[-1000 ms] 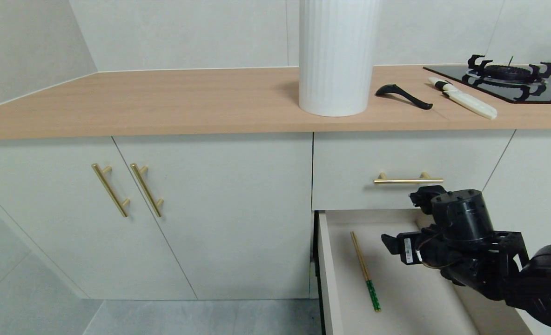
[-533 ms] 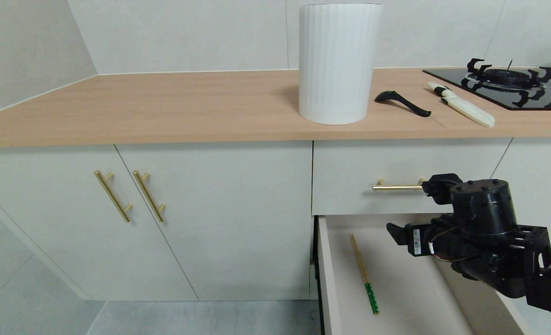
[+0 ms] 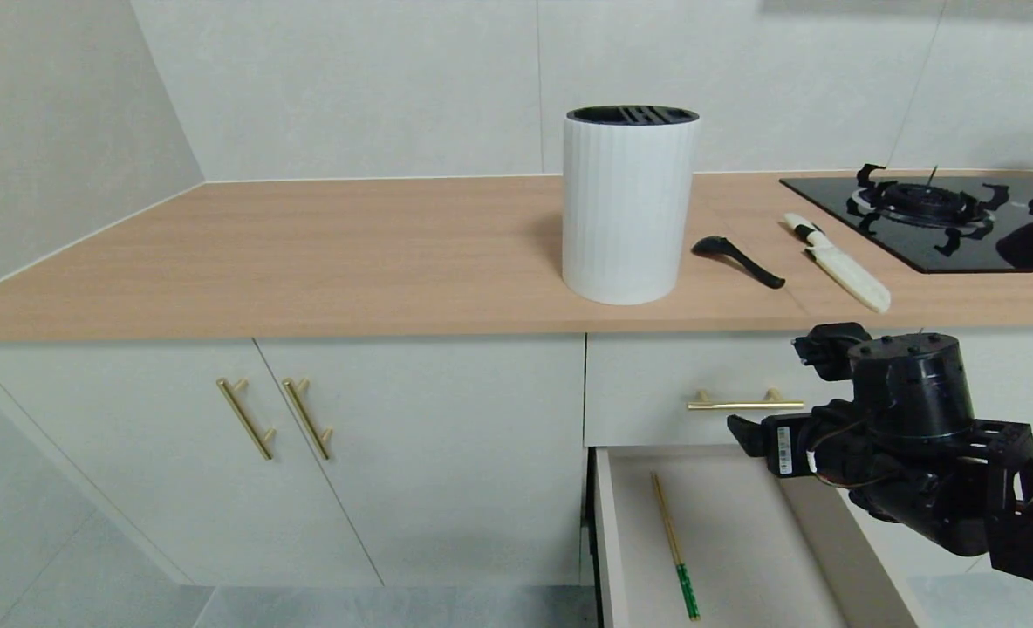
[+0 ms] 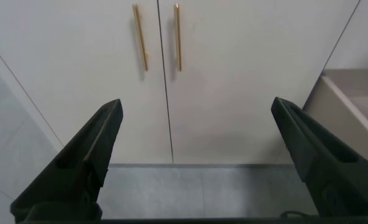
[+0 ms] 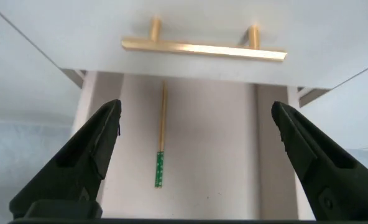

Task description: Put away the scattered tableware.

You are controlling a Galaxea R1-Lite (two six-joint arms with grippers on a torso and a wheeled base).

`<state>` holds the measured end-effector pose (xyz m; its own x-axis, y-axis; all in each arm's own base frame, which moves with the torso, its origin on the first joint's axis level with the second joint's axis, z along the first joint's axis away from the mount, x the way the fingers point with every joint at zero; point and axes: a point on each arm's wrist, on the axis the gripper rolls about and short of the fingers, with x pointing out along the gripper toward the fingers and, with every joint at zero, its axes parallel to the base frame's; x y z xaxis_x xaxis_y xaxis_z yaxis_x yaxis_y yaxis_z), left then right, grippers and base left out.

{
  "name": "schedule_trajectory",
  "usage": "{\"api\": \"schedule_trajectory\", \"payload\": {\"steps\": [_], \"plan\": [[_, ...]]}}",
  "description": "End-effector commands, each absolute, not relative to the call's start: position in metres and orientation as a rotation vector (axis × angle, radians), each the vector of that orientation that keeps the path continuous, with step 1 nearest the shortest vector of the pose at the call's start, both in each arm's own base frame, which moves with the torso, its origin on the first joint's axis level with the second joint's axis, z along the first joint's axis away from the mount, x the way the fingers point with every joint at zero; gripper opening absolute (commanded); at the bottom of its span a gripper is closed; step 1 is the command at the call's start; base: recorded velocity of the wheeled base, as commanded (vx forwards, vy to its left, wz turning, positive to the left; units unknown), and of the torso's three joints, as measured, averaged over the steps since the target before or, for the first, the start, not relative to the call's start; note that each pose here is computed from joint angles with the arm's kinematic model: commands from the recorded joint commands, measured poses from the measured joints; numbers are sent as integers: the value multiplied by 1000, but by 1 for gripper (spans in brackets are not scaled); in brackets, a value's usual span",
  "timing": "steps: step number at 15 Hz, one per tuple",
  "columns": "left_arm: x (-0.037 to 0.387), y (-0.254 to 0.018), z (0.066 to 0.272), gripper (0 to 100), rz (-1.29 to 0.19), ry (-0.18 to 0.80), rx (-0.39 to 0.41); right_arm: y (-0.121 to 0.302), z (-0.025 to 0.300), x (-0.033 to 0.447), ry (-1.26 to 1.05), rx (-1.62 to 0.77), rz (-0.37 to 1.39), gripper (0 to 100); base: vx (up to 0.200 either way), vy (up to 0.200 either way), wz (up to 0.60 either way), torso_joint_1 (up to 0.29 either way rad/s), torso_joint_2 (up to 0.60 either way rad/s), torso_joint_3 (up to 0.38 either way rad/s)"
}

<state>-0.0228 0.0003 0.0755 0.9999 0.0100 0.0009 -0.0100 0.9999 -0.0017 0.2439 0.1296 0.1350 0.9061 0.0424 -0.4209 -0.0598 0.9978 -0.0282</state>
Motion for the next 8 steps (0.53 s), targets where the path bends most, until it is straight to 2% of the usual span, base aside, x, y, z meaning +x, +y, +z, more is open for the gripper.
{"api": "schedule_trajectory", "payload": {"steps": [1, 8], "plan": [[-23, 0, 75, 100, 11, 0, -2, 129, 136, 243, 429, -38, 53, 100, 0, 0, 0, 183, -471, -276], [-23, 0, 75, 100, 11, 0, -2, 128, 137, 244, 428, -36, 48, 100, 0, 0, 0, 209, -486, -281]]}}
